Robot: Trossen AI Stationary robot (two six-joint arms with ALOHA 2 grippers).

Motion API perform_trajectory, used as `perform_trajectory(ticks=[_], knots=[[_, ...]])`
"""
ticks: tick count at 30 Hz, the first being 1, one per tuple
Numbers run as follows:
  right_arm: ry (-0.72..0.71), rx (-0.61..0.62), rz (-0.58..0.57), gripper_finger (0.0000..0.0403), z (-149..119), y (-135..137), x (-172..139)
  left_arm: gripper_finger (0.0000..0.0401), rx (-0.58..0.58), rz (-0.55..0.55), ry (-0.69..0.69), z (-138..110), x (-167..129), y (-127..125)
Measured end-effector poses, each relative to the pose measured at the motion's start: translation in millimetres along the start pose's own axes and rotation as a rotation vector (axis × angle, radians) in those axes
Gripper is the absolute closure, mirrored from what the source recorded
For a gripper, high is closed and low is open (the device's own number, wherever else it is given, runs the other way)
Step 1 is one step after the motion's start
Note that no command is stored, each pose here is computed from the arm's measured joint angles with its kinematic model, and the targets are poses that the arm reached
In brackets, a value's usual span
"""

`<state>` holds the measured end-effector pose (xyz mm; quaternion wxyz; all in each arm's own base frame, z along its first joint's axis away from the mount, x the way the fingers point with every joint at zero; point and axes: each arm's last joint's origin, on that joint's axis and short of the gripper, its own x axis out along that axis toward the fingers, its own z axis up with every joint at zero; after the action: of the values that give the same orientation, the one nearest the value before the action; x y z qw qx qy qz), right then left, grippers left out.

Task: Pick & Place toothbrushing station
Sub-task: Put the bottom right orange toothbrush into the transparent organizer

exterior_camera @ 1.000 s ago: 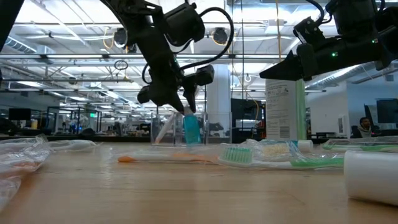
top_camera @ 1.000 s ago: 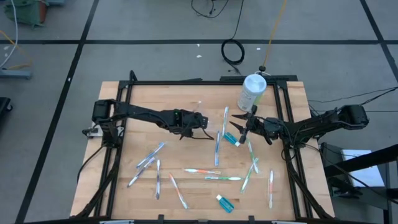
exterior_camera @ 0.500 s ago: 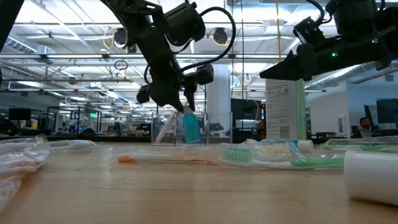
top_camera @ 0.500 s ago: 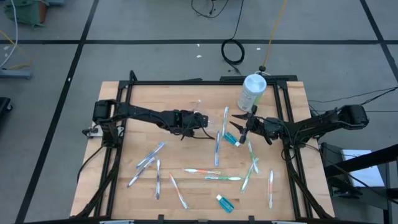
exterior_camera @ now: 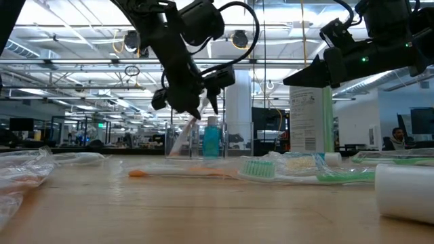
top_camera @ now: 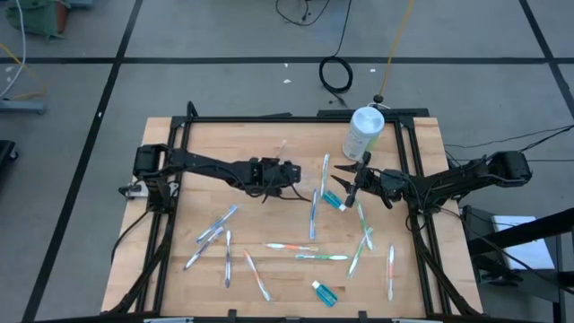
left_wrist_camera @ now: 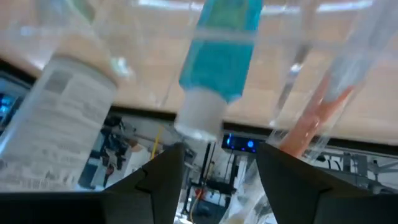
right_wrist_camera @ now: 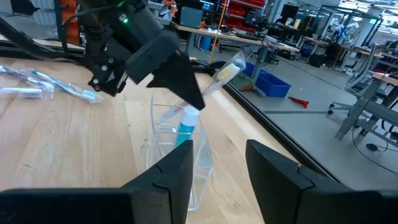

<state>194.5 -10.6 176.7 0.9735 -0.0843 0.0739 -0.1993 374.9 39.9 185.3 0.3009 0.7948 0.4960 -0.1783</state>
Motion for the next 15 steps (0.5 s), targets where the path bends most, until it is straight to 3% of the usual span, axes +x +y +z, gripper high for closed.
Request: perform_trajectory(ticks=[3, 8, 12, 15], knots=[[0.0, 0.0, 0.0, 0.0264, 0.0, 0.1, 0.0, 0.0195, -0.037, 0.014, 0.026, -7.1, -7.0, 5.3], [0.002, 0.0, 0.001, 0.0264, -0.2, 0.1, 0.0, 0.0211, -0.201, 0.108, 0.023, -28.6, -36.2, 18.8], [0.003, 0.001, 0.001, 0.0264, -0.3, 0.1, 0.0, 0.0221, -0.457, 0.226, -0.028, -58.6, -71.3, 24.4], [0.004, 0.001, 0.001, 0.0264, -0.4, 0.0, 0.0, 0.0224, -0.735, 0.302, -0.108, -83.9, -99.1, 21.4]])
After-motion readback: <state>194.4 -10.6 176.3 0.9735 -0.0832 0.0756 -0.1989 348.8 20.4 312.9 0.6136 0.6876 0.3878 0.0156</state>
